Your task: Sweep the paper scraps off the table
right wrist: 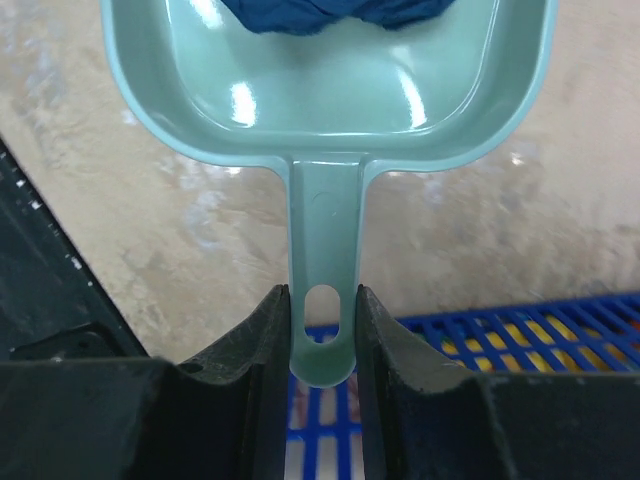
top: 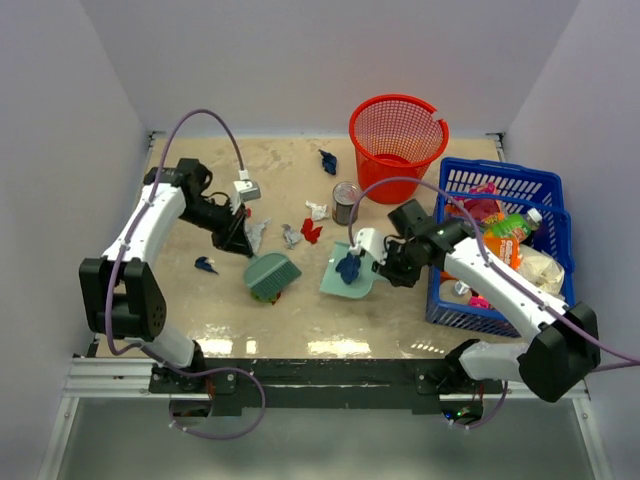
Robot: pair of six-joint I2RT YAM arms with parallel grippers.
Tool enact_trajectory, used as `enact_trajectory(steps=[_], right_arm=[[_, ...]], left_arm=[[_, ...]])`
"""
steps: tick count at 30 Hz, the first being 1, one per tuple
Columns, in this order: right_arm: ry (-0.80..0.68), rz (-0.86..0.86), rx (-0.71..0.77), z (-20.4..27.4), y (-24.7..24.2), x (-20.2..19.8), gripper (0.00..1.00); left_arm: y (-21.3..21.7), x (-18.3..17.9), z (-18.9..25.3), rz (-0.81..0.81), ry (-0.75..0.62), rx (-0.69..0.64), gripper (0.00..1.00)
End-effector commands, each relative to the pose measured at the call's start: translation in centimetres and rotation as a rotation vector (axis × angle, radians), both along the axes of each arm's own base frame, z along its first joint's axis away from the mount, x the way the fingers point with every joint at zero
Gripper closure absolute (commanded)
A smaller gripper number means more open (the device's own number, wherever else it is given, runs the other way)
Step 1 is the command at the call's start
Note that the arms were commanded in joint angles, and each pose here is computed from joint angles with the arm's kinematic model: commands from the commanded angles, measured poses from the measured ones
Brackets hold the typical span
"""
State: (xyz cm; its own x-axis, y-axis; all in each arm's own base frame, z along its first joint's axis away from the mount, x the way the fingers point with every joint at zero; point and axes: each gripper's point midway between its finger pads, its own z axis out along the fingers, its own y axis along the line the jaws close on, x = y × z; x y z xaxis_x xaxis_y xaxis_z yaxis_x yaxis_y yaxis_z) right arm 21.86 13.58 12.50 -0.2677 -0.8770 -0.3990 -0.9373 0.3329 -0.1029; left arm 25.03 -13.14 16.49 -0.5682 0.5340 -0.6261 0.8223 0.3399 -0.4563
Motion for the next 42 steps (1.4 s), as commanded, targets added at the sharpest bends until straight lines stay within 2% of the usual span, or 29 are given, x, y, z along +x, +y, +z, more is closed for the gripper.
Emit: enact_trajectory(steps=[1,4,7,10,11,13,14,17,23,27,31,40,42], right_arm=[[-0.046,0.082,-0.04,-0.4,0.9,-0.7,1.0],[-0.004,0.073,-0.049,-0.8,1.9,-1.5,1.0],[-0.018,0.115,-0.067,-1.1,3.4,-2.3,1.0],[-0.058,0.167,-0.115,-1.6,4.1,-2.2,1.0],[-0.059,0.175,-0.124,-1.8,4.3,-2.0,1.0],[-0.053,0.184,-0.137,-2.3,4.8,-1.7,1.0],[-0.044,0.186,-0.142,-2.6,5.0,-1.6,1.0],[0.023,0.16,-0.165,-3.8,5.7,-1.6,1.0],[0.07,0.131,-0.163,-4.3,7.1,-1.1,1.0],[0.114,0.151,-0.185,-4.8,7.6,-1.2,1.0],[0.124,0.175,-0.187,-4.9,8.1,-1.2,1.0],[0.122,0.248,-0.194,-5.6,9.1,-1.6,1.0],[0.131,0.256,-0.181,-5.7,9.8,-1.7,1.0]], left_arm=[[0.2,1.0,4.0,0.116,-0.004,-0.097,1.0],[2.2,3.4,6.2,0.219,-0.055,-0.068,1.0],[5.0,5.7,6.4,0.333,-0.086,0.043,1.0],[8.8,8.3,8.0,0.494,-0.161,0.192,1.0],[10.9,8.9,7.7,0.573,-0.172,0.296,1.0],[13.2,9.5,8.2,0.651,-0.2,0.407,1.0],[15.7,9.6,8.0,0.716,-0.216,0.539,1.0],[19.0,9.5,7.8,0.776,-0.227,0.711,1.0],[21.0,7.8,4.1,0.762,-0.117,0.861,1.0],[20.5,7.5,2.9,0.782,-0.076,0.84,1.0],[20.0,5.5,0.0,0.73,0.044,0.855,1.0],[14.0,3.6,-2.2,0.644,0.227,0.572,1.0],[12.3,3.6,-2.1,0.599,0.213,0.531,1.0]])
